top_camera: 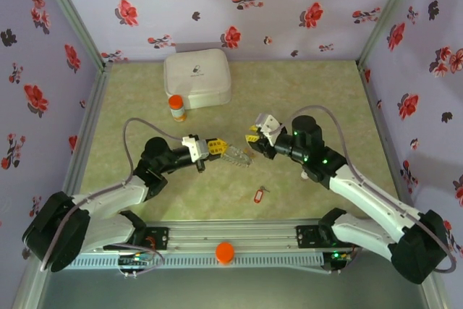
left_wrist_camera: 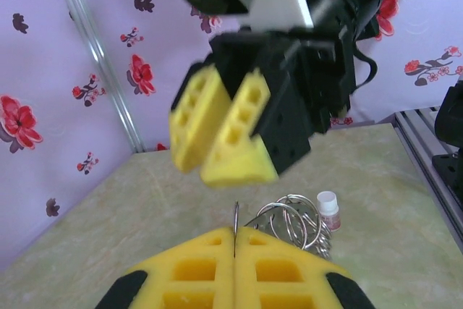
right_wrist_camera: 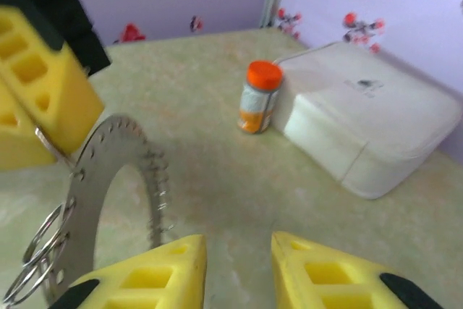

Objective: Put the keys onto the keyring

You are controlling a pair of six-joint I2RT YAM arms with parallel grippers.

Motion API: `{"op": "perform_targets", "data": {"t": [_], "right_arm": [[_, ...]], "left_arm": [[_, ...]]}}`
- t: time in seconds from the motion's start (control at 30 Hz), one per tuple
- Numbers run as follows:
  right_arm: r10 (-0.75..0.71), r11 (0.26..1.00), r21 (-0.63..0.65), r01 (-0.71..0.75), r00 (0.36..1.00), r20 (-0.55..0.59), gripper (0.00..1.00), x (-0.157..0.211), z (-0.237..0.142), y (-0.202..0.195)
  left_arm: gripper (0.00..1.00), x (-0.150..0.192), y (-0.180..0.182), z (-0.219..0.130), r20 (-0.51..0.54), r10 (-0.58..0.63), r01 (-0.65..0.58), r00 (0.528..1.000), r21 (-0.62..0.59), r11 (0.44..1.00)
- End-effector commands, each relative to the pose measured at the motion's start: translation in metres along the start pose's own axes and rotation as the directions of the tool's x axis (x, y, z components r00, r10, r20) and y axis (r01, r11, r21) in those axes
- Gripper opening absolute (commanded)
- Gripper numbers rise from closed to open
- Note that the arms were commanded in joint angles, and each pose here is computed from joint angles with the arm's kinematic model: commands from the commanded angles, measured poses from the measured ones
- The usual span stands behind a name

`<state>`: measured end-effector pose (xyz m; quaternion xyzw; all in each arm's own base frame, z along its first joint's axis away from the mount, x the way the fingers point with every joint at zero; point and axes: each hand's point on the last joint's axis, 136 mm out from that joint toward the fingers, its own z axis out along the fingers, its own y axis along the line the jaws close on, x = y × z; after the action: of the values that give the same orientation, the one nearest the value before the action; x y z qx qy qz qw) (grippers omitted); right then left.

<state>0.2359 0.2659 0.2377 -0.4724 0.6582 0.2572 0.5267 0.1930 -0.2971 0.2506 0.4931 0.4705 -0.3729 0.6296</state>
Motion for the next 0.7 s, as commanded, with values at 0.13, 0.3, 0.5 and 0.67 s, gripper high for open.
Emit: {"op": "perform_targets", "data": {"t": [0.13,0.3,0.5,0.67], "right_arm": [[-0.086,0.975,-0.200,0.093,0.995,0.042,0.33,-0.007,0.015,0.051],[-0.092,0.967,-0.230,0.108,0.993,0.076,0.33,-0.012,0.019,0.059],[-0.106,0.975,-0.186,0.121,0.990,0.089,0.26,-0.008,0.022,0.053],[-0.097,0.972,-0.203,0.116,0.990,0.099,0.23,-0.010,0.022,0.056]], "left_arm": [[0.00,-0.014,0.000,-0.003,0.037,0.065,-0.066,0.997,0.004,0.998],[0.00,-0.009,0.000,-0.004,0.005,0.077,-0.077,0.997,0.006,0.997],[0.00,-0.005,-0.001,-0.004,-0.012,0.074,-0.074,0.997,0.015,0.997],[0.00,0.002,-0.003,-0.004,-0.062,0.105,-0.103,0.993,0.035,0.994]]}}
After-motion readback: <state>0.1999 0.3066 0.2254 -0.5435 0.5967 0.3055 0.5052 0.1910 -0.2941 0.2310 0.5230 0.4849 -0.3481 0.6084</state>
